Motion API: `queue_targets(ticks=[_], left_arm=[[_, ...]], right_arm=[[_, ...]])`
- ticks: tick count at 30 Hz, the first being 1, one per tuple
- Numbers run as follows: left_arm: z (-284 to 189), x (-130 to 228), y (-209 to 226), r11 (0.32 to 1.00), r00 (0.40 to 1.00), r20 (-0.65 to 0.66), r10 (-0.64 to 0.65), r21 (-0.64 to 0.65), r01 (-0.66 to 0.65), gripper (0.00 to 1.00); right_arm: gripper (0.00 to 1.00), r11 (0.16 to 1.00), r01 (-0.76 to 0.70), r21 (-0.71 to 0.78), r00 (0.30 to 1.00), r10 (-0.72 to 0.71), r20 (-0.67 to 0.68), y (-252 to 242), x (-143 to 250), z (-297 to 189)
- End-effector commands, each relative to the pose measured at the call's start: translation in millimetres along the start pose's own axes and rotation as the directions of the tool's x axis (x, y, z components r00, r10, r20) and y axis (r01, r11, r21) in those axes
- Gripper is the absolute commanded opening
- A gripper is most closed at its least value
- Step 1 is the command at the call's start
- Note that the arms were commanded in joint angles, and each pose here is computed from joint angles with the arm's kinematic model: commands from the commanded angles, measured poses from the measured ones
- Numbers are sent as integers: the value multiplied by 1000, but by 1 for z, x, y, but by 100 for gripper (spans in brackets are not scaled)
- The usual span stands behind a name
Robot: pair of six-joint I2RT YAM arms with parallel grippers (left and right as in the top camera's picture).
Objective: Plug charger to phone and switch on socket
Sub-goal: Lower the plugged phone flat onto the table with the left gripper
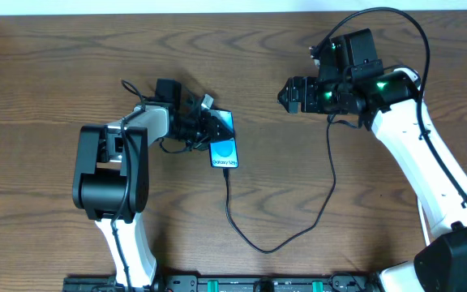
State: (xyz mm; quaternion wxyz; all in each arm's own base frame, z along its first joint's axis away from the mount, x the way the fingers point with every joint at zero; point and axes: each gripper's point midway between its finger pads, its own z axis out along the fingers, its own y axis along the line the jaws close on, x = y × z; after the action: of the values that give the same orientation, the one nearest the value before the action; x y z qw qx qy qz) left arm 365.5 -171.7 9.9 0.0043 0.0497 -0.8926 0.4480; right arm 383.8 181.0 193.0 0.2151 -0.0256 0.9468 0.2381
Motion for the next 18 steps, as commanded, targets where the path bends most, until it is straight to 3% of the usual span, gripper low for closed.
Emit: queue_targets(ticks=[1, 10, 18], left_arm=[[5, 0, 19, 997, 1000, 1, -14, -79, 14, 38], [2, -1, 40, 981, 999, 20, -28, -194, 32, 53], [2, -2, 42, 978, 999, 24, -27, -206, 32, 57]], right_arm=[[91, 1000, 23, -2, 1000, -23, 11, 3, -1, -4], [91, 1000, 23, 2, 1000, -23, 12, 3, -1, -4], [91, 1000, 23, 2, 1000, -23, 12, 3, -2, -4]])
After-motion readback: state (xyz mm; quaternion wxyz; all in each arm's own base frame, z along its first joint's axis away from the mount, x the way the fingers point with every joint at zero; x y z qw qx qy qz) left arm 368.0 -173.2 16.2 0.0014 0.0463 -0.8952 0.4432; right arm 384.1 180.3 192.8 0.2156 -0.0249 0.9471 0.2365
